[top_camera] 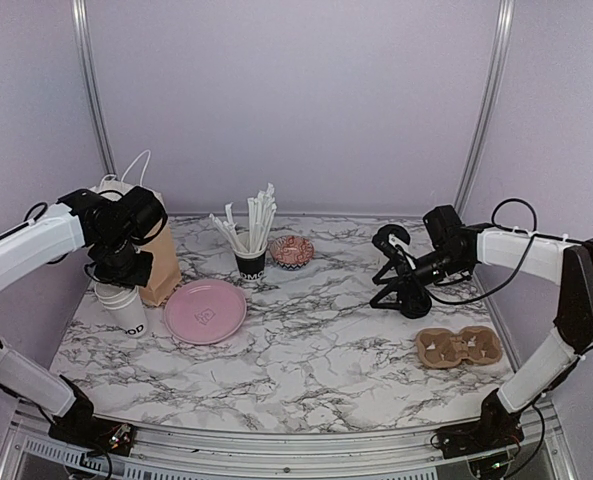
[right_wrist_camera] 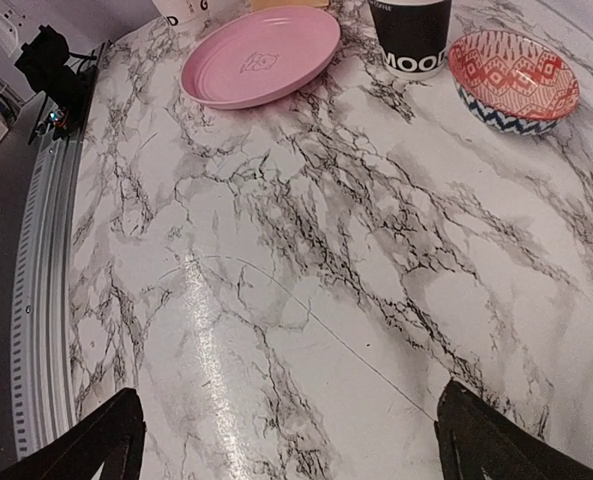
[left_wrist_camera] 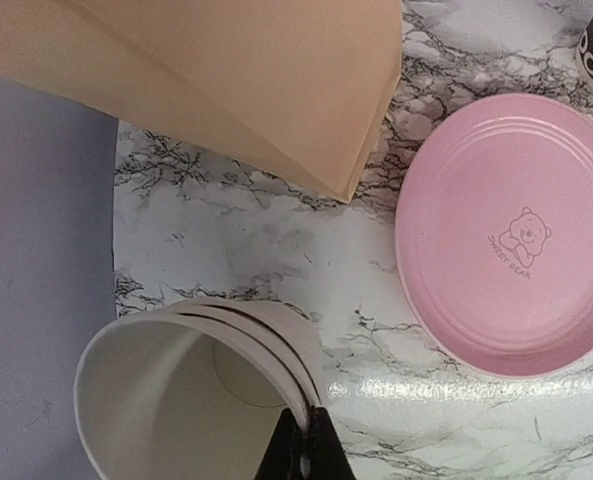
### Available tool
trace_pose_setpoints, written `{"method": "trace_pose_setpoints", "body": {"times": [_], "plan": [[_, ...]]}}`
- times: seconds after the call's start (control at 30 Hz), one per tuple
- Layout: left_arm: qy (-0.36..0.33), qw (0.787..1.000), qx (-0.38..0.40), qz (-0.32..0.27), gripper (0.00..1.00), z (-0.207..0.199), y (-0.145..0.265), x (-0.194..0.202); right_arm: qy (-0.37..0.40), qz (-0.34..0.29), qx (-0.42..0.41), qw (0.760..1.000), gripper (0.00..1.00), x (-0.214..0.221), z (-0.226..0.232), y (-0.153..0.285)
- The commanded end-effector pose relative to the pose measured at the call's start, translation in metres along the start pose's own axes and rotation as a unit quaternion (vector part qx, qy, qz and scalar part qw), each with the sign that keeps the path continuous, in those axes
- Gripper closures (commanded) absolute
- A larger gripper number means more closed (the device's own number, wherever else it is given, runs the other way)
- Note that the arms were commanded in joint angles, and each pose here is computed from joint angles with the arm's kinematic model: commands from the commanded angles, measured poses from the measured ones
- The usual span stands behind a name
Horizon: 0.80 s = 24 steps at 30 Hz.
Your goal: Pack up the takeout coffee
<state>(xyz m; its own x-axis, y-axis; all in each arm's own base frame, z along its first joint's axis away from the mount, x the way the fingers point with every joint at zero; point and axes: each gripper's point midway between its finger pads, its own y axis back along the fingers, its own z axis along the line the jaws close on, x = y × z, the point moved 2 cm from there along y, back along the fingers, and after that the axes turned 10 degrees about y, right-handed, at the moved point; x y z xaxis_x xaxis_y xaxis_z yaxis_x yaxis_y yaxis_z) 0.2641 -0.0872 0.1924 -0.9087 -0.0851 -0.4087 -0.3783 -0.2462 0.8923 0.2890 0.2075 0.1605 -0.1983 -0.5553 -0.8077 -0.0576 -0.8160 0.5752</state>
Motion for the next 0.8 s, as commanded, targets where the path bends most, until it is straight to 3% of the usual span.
{"method": "trace_pose_setpoints", "body": {"times": [0.0,0.03,0.07,0.13,0.2,0.27,0.37,0.5,0.77], "plan": [[0.024,0.997,-0.034,-0.071,1.0,0.022,0.023,-0.019,0.012,-0.004,-0.008,1.0,0.01,-0.008,0.001,-0.001],[0.013,1.0,-0.015,-0.019,1.0,0.017,0.022,-0.011,0.012,-0.003,-0.007,1.0,0.01,-0.009,0.001,-0.001],[0.023,0.999,0.039,-0.005,1.0,0.005,0.024,-0.009,0.011,-0.004,-0.009,1.0,0.01,-0.009,0.001,-0.001],[0.027,0.998,-0.01,-0.061,1.0,0.014,0.023,-0.019,0.012,-0.005,-0.009,1.0,0.01,-0.009,0.002,-0.001],[0.02,0.999,0.034,-0.009,1.0,-0.003,0.019,-0.009,0.009,-0.012,-0.006,1.0,0.01,-0.015,0.001,0.0],[0.029,0.995,0.088,-0.019,1.0,-0.018,0.026,-0.008,0.021,-0.034,0.0,0.999,0.01,-0.027,0.003,0.001],[0.025,0.998,0.052,-0.022,1.0,-0.003,0.029,-0.006,0.053,-0.064,-0.011,0.996,0.01,-0.048,0.018,-0.006],[0.023,0.993,0.115,-0.024,1.0,-0.009,0.053,-0.002,0.096,-0.064,-0.031,0.993,0.01,-0.069,0.034,-0.025],[-0.012,0.945,0.325,-0.041,1.0,-0.064,0.126,0.004,0.129,-0.053,-0.06,0.988,0.04,-0.134,0.059,-0.063]]}}
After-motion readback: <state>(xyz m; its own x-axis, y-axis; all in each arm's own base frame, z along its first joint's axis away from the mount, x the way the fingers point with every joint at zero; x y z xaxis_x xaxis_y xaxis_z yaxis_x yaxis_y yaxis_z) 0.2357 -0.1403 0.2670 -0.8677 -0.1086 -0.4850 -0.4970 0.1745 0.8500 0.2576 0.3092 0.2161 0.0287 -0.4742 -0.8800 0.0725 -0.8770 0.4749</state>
